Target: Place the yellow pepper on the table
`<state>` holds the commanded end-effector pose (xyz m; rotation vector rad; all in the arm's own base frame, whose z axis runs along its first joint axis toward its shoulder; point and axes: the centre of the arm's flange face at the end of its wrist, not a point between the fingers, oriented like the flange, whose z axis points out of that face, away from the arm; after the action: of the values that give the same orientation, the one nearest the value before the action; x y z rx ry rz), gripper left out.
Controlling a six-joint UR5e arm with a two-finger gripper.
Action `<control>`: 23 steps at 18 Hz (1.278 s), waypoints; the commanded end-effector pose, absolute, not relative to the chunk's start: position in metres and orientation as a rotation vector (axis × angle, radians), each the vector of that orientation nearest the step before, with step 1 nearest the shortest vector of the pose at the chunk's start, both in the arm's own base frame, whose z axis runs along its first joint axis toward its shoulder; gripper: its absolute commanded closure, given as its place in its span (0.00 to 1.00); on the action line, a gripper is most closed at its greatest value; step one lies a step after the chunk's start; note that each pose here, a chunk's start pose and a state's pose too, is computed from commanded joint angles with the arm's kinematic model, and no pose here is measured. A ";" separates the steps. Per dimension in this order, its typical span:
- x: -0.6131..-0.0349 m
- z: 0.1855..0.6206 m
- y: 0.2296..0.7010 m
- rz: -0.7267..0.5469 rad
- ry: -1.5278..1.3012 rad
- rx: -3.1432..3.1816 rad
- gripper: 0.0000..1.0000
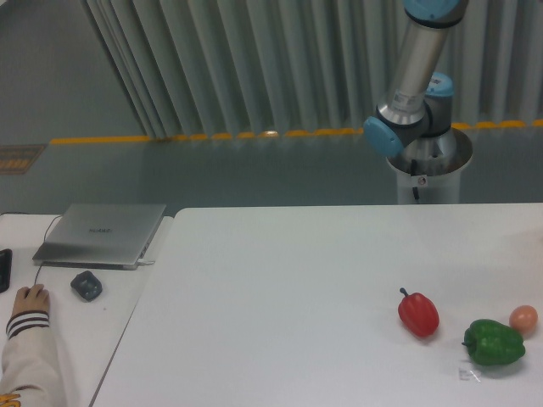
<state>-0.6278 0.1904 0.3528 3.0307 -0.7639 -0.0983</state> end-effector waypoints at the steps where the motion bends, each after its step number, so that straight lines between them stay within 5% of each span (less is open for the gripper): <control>1: -0.632 0.351 0.187 -0.098 -0.768 3.029 0.00; 23: -0.646 0.314 0.189 -0.088 -0.801 3.020 0.00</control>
<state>-0.6456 0.1888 0.3142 3.0199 -0.8007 -0.0880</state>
